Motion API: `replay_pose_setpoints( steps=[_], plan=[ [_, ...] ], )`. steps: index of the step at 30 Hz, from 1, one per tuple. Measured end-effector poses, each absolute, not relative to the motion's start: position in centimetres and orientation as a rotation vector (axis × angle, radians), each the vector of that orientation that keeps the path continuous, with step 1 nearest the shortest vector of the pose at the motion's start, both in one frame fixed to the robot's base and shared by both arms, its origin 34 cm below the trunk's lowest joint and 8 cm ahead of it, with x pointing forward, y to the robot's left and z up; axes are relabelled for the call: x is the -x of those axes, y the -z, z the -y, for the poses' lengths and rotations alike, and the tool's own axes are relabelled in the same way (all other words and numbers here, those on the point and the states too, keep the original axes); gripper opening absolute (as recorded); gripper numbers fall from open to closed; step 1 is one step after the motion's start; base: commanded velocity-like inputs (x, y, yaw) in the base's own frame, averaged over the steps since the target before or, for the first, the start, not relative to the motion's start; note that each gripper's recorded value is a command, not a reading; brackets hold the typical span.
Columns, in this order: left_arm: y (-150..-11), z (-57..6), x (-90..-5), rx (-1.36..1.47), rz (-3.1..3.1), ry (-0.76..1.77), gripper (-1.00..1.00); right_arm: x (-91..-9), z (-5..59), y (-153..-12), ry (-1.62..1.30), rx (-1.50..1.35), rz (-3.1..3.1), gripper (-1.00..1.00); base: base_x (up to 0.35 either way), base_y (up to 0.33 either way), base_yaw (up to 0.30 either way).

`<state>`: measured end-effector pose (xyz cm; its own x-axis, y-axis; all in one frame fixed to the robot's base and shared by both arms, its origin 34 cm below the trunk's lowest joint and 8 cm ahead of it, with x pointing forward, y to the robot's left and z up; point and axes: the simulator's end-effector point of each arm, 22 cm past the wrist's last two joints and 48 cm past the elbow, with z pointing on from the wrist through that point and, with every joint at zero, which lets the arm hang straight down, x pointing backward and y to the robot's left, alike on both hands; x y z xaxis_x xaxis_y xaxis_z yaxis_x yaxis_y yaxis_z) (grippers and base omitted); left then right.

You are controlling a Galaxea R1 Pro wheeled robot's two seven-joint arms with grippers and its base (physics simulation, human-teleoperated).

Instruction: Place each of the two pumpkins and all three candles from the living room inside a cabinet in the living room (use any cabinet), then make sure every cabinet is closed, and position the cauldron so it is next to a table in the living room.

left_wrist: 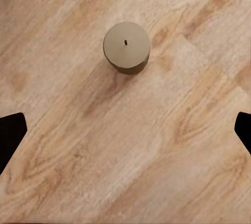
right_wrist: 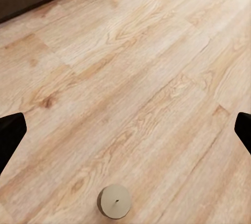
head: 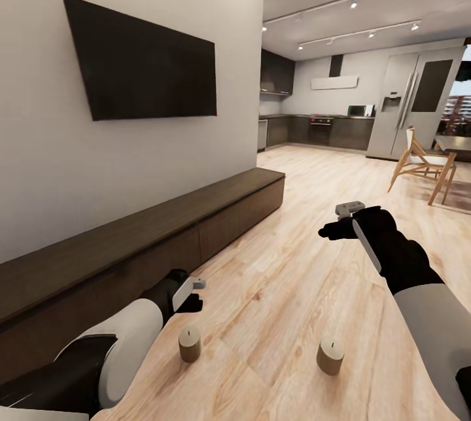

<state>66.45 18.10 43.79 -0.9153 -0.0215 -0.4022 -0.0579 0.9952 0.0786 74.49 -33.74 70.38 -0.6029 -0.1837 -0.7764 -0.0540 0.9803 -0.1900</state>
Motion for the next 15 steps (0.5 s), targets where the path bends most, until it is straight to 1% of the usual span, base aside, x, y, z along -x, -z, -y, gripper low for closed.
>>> replay_pose_setpoints(
  steps=[4, 6, 11, 15],
  plan=[
    [-43.63, -18.45, -66.25, 0.062, -2.730, -0.147, 1.00, -74.49, 33.74, -70.39, 0.183, 0.166, -2.215, 1.00, 0.038, 0.000, 0.000],
    [-43.44, -18.47, -66.04, 0.061, -2.736, -0.150, 1.00, -74.49, 33.74, -70.44, 0.184, 0.166, -2.214, 1.00, 0.186, 0.000, 0.000],
    [-43.20, -18.48, -65.77, 0.062, -2.744, -0.153, 1.00, -74.48, 33.76, -70.46, 0.184, 0.165, -2.214, 1.00, 0.270, 0.000, 0.000],
    [-43.03, -18.06, -65.63, 0.076, -2.752, -0.123, 1.00, -74.49, 33.75, -70.43, 0.185, 0.166, -2.214, 1.00, 0.121, 0.000, 0.000]
  ],
)
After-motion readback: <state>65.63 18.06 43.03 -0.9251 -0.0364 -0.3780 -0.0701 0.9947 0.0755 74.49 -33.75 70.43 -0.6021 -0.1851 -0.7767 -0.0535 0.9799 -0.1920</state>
